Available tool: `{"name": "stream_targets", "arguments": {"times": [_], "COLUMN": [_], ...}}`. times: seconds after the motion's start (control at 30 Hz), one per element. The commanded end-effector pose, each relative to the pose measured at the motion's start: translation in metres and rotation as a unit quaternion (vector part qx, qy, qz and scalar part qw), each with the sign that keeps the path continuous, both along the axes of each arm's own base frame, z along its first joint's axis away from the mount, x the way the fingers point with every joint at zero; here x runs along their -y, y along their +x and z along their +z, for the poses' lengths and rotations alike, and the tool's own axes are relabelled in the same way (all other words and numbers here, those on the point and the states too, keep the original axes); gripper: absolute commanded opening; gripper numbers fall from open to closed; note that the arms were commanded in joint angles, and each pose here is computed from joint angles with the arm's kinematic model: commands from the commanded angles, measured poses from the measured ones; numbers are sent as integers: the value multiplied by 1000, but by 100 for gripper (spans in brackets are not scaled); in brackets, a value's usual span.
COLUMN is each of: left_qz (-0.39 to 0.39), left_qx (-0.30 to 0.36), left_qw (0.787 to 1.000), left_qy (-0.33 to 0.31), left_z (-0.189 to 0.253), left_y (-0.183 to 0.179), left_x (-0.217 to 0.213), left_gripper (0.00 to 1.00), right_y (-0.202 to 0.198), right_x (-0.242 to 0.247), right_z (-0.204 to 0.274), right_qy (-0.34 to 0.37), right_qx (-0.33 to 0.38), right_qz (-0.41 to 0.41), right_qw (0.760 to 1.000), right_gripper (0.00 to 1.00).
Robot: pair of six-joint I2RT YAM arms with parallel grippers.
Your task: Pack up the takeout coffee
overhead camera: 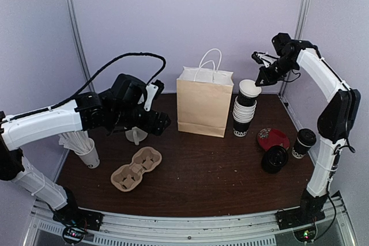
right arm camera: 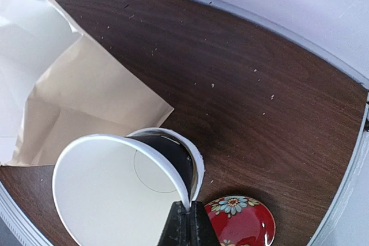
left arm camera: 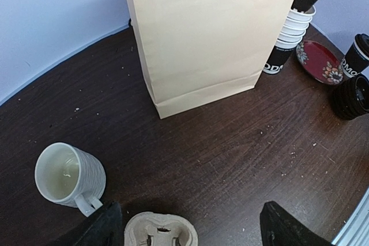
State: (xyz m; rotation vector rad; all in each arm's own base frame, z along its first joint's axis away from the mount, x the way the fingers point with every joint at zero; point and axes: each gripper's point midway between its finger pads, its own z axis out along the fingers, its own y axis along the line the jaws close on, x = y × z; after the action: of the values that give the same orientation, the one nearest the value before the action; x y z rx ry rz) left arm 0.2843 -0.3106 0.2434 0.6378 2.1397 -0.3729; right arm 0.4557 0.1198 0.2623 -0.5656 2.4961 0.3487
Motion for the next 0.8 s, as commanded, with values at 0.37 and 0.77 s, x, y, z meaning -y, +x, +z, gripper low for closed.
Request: {"name": "stream_targets", "arguments": {"times": [0.37, 0.77], "left_qz": [-30, -64], "left_qx": [25, 109], "left_qw": [999, 992], "left_qy": [-13, 2], "left_z": [29, 89], "left_y": [1, -2], "left_x": [8, -2], "left_gripper": [86, 86], "right_y": [-33, -144], "right_x": [7, -66], "right_z": [96, 103], "right_qy": [44, 99], "right_qx": [90, 85], "right_qz": [5, 216], "right_qw": [995, 968], "right_gripper": [0, 0]}}
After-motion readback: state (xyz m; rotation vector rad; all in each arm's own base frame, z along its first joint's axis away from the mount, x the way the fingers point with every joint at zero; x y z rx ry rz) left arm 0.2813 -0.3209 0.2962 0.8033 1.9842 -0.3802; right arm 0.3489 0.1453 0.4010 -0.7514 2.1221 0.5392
